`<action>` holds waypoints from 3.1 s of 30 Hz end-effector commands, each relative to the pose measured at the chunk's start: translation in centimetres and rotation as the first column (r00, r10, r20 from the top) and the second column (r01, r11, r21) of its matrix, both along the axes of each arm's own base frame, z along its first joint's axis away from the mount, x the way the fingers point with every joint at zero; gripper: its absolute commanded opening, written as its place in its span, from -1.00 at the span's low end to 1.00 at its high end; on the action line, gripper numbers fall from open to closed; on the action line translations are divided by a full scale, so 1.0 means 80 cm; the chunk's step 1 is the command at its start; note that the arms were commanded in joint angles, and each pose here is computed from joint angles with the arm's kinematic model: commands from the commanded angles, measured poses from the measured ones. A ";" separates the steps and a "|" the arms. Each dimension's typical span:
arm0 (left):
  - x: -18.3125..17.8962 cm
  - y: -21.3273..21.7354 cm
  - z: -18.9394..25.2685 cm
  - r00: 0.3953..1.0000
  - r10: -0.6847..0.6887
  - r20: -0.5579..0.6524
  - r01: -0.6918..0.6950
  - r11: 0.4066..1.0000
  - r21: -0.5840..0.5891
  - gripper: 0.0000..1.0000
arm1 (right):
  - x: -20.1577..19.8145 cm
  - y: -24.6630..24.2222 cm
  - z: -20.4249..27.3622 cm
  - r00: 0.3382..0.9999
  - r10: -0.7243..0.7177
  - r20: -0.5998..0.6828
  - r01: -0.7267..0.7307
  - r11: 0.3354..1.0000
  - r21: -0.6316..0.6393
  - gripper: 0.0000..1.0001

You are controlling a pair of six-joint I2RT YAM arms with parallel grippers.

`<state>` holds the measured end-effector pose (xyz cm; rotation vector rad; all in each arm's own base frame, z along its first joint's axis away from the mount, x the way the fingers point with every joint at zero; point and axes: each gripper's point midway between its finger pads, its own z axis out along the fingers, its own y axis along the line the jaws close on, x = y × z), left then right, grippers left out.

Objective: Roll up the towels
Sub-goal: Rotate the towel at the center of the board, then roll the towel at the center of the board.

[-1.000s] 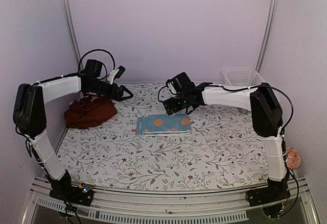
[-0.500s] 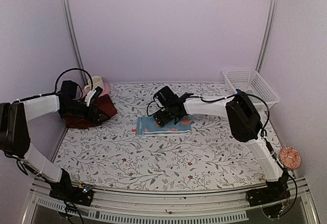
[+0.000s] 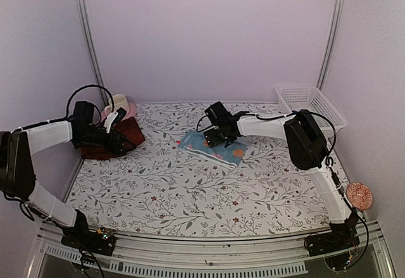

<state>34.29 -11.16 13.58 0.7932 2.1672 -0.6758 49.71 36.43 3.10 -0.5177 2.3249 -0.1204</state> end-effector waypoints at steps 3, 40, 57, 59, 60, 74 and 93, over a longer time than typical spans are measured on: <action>0.005 -0.003 0.001 1.000 -0.020 0.011 0.020 1.000 -0.007 0.95 | -0.002 -0.095 0.005 0.982 -0.172 -0.077 0.170 0.985 -0.034 0.98; -0.003 -0.005 0.000 0.998 -0.056 -0.002 0.056 0.998 -0.042 0.94 | -0.174 -0.078 -0.012 0.948 0.221 -0.230 -0.287 0.905 -0.314 0.98; -0.022 -0.035 0.061 0.937 -0.235 0.257 0.255 0.966 -0.048 0.95 | -0.151 0.028 0.036 0.942 0.305 -0.141 -0.323 0.937 -0.131 0.98; -0.027 -0.050 0.067 0.907 -0.290 0.306 0.309 0.951 -0.014 0.95 | -0.153 0.033 0.061 0.941 0.320 -0.112 -0.330 0.940 -0.084 0.98; -0.029 -0.059 0.067 0.888 -0.321 0.330 0.334 0.942 0.017 0.95 | -0.155 0.037 0.072 0.937 0.336 -0.097 -0.343 0.938 -0.057 0.98; -0.031 -0.238 0.010 0.669 -0.609 0.426 0.383 0.773 0.505 0.95 | -0.155 -0.105 0.186 0.977 0.182 0.111 -0.202 0.954 0.221 0.98; -0.014 -0.355 -0.126 0.554 -0.795 0.246 0.400 0.513 0.759 0.50 | -0.198 -0.193 0.235 0.977 0.008 0.215 -0.086 0.930 0.357 0.98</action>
